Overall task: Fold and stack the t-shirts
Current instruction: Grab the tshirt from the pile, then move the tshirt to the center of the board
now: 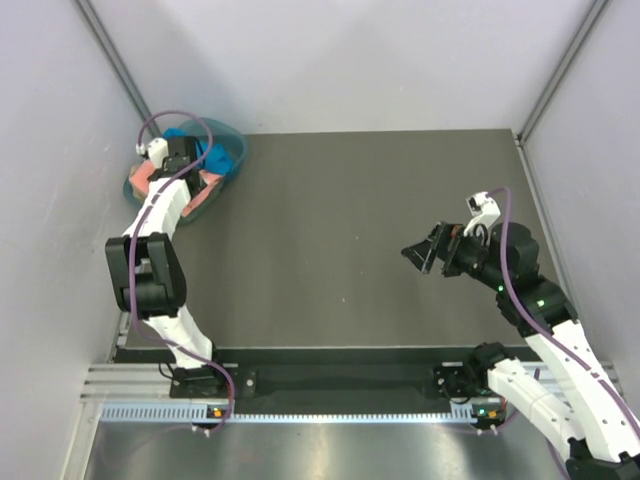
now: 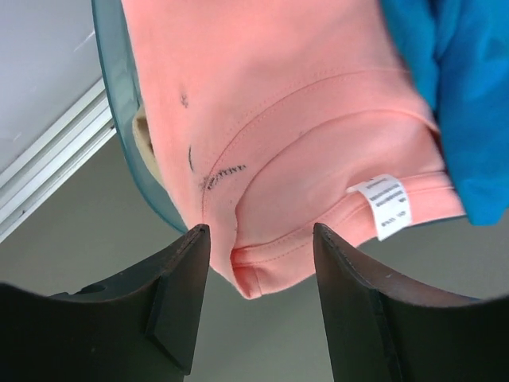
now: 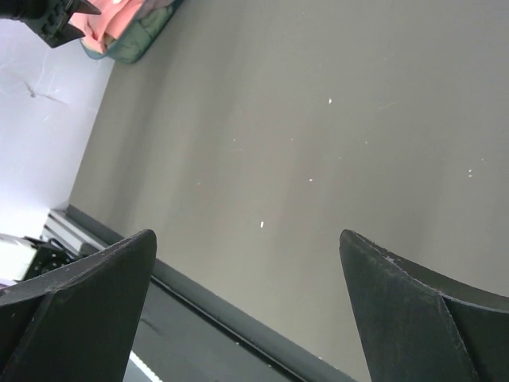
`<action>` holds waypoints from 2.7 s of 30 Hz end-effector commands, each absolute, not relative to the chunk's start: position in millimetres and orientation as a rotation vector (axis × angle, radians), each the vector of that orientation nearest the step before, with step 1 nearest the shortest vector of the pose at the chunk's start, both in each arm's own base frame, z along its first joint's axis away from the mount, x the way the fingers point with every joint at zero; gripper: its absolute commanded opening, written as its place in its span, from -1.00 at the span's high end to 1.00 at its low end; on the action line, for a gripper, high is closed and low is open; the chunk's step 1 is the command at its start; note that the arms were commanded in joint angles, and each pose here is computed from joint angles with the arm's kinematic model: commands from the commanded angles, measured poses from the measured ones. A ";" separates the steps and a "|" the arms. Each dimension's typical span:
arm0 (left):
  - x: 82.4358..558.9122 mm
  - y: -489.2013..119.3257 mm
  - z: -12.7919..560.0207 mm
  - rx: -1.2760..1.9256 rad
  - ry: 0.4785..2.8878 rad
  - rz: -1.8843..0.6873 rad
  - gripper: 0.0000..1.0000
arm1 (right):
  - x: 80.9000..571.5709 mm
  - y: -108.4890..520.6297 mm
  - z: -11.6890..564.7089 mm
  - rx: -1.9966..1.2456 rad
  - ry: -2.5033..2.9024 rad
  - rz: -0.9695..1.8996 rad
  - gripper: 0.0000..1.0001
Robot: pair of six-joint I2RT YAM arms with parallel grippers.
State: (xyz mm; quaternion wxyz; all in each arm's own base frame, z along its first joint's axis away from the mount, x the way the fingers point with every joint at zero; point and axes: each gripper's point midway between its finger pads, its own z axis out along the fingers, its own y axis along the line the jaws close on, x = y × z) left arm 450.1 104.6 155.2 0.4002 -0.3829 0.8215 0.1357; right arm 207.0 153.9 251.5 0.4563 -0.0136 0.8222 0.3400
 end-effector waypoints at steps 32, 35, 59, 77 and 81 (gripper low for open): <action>427.3 -92.8 629.7 -0.245 1.134 -0.654 1.00 | 204.2 152.8 250.4 -0.079 1.978 0.831 -0.99; 409.4 -171.8 562.8 -0.069 1.352 -0.948 1.00 | 208.5 146.7 246.9 -0.047 1.993 0.787 -0.99; 326.6 -131.3 169.8 -0.506 2.332 -0.450 0.07 | 284.5 219.5 181.0 0.037 2.186 0.725 -0.89; 335.8 -73.3 44.5 -0.897 2.364 -0.485 -0.22 | 415.9 331.3 84.1 0.111 2.296 0.699 -0.53; 359.0 -85.0 37.7 -0.900 2.351 -0.568 -0.07 | 422.7 339.9 70.4 0.135 2.318 0.695 -0.48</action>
